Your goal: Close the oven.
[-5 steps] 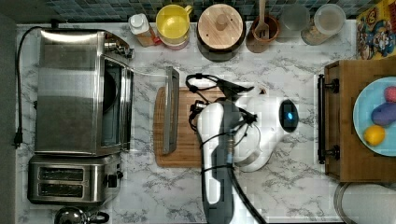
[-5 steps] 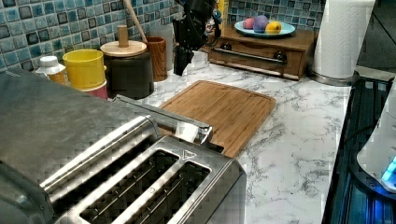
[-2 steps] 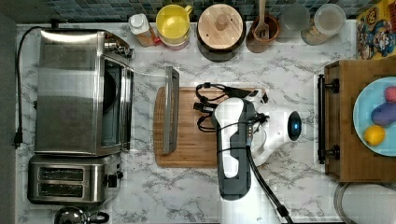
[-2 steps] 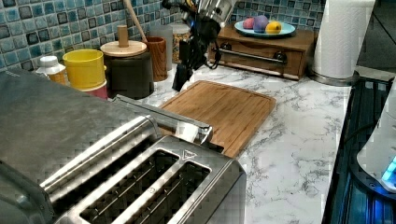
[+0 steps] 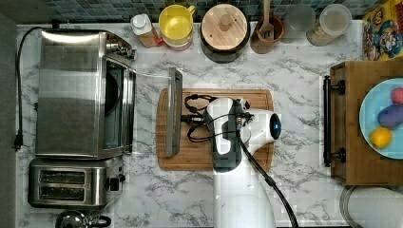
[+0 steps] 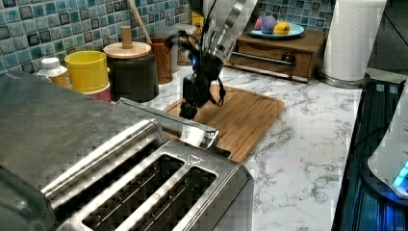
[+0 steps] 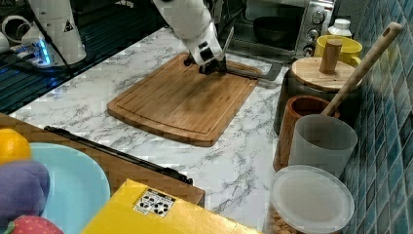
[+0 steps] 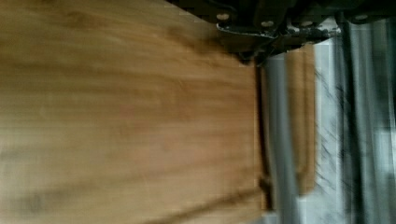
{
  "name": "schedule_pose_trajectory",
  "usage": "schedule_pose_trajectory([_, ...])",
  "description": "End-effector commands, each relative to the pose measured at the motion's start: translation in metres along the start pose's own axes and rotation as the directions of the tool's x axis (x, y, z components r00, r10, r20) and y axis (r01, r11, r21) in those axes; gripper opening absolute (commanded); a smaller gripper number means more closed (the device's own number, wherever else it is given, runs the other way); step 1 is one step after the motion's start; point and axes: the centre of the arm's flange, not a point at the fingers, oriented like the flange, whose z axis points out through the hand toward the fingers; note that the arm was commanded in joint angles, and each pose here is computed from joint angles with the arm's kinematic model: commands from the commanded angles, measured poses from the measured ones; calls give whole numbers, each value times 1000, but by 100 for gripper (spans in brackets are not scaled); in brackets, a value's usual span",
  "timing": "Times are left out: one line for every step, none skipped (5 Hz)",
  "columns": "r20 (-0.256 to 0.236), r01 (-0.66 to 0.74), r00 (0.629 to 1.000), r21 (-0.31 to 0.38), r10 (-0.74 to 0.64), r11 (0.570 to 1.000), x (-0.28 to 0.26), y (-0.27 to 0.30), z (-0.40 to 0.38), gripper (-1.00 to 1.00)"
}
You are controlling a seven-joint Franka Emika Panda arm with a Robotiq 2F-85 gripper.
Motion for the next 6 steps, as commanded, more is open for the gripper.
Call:
schedule_pose_trajectory([-166,66,985,106,-48,992,40,-43,-46,-100])
schedule_pose_trajectory([-50,76,996,118,-71,990,47,-49,-23,-100])
schedule_pose_trajectory([-25,90,996,148,-87,985,48,-61,-13,-100])
schedule_pose_trajectory([-83,94,993,160,-81,983,44,-74,-17,-100])
schedule_pose_trajectory([-75,87,994,152,-76,985,47,-78,-17,-100])
schedule_pose_trajectory([-3,59,998,139,-59,989,52,-78,3,-100])
